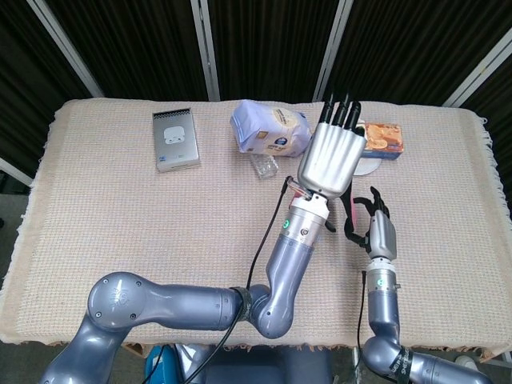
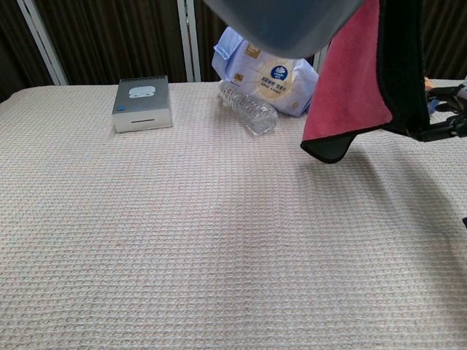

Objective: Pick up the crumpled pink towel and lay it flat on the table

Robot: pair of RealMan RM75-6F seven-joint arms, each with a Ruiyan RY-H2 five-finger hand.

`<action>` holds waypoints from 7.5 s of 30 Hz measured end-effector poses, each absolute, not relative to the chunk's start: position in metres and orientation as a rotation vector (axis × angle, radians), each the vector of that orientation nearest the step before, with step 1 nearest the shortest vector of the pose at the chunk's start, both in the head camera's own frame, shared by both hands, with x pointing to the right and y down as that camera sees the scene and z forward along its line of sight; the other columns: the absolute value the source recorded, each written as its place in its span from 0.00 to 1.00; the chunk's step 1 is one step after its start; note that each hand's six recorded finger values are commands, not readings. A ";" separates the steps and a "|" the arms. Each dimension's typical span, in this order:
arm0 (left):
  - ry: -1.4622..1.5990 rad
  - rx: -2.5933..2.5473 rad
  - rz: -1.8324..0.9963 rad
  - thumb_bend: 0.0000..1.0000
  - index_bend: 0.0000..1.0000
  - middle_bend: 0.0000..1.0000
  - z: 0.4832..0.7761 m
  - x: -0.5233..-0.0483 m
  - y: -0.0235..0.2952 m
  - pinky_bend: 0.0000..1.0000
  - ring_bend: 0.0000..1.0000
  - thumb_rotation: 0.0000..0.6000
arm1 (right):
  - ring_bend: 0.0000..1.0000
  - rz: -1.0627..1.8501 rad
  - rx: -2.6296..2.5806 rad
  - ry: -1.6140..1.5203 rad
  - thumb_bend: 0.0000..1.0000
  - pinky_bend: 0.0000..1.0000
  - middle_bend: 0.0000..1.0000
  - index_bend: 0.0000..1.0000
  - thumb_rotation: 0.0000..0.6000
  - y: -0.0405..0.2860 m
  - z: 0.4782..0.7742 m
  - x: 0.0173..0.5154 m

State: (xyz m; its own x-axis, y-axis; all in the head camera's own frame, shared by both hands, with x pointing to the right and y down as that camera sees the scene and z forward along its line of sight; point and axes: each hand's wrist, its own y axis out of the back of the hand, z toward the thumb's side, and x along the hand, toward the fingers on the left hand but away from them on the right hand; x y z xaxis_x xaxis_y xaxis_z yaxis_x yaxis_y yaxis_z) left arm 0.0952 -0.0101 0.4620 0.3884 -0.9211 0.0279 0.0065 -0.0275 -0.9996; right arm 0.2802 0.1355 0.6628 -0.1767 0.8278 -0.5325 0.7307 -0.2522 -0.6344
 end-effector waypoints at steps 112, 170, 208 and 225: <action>1.347 -1.960 -0.832 0.68 0.61 0.19 0.595 -0.097 -0.023 0.02 0.00 1.00 | 0.00 1.139 -1.795 -1.644 0.70 0.00 0.09 0.63 1.00 0.010 0.618 0.222; 1.158 -2.289 -1.099 0.67 0.62 0.20 0.651 -0.215 0.219 0.02 0.00 1.00 | 0.00 1.396 -2.028 -1.354 0.70 0.00 0.09 0.63 1.00 0.246 0.665 0.282; 0.851 -2.384 -1.239 0.28 0.23 0.05 0.678 -0.222 0.261 0.00 0.00 1.00 | 0.00 1.544 -2.082 -1.073 0.38 0.00 0.00 0.00 1.00 0.294 0.689 0.279; 0.908 -2.372 -1.118 0.24 0.12 0.04 0.621 -0.244 0.231 0.00 0.00 1.00 | 0.00 1.428 -2.077 -1.104 0.34 0.00 0.00 0.00 1.00 0.284 0.652 0.280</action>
